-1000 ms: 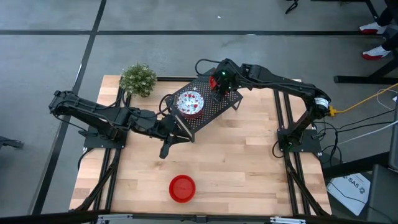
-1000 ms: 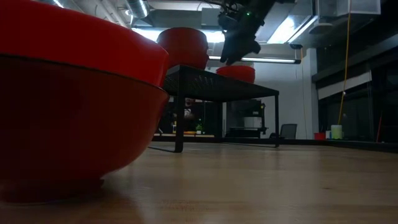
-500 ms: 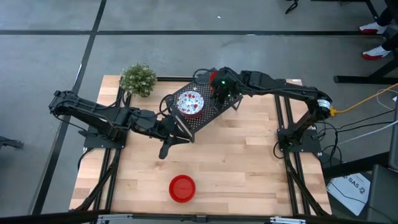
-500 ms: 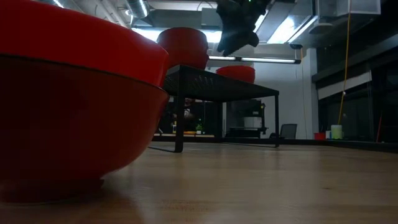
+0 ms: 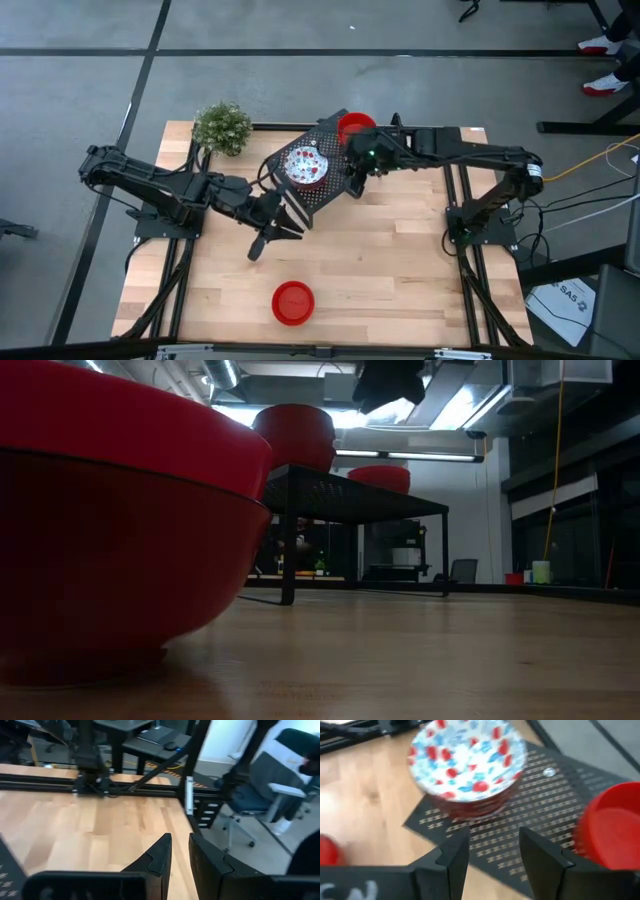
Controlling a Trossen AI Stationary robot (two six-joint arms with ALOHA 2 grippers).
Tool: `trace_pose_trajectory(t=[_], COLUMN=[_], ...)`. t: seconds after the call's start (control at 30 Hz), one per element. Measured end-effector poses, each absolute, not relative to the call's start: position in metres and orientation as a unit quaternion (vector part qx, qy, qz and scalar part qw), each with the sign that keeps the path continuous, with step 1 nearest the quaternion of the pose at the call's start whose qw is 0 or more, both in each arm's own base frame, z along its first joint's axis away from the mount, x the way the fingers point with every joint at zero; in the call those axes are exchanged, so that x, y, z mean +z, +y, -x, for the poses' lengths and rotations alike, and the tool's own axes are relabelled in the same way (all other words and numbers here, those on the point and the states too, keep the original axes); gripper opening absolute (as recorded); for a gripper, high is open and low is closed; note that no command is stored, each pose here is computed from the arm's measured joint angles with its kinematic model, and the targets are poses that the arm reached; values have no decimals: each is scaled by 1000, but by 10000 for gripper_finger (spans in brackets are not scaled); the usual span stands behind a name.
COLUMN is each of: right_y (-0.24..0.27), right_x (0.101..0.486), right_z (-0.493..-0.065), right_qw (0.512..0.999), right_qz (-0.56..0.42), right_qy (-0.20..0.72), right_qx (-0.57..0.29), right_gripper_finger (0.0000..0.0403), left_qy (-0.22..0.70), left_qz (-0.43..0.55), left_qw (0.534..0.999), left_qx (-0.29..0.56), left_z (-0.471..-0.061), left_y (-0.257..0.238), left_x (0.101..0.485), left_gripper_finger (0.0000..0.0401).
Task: Pick & Place Mini bowls
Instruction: Stack the red bowl on the red bowl on the shelf
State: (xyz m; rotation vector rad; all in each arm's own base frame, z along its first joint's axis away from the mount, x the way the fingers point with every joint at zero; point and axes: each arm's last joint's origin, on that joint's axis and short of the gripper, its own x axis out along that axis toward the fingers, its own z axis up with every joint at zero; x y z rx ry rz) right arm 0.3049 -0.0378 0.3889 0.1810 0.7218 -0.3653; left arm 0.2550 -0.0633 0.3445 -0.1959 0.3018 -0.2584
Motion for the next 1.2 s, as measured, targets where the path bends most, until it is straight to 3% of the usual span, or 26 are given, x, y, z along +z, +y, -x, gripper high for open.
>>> trace_pose_trajectory(t=[0.3, 0.6, 1.2], right_y=[2, 46, 120], right_x=[386, 386, 386], right_z=[-303, -299, -278], right_qw=[913, 920, 919], right_qz=[-89, -62, -47], right_qy=[377, 383, 390], right_qx=[-132, -60, 43], right_gripper_finger=[171, 171, 171], left_qy=[185, 286, 439], left_qz=[144, 161, 48], left_qw=[955, 922, 895], left_qx=[-182, -206, -65], left_z=[-248, -234, -211], left_y=[-83, -102, -105], left_x=[341, 326, 289], left_gripper_finger=[63, 58, 59])
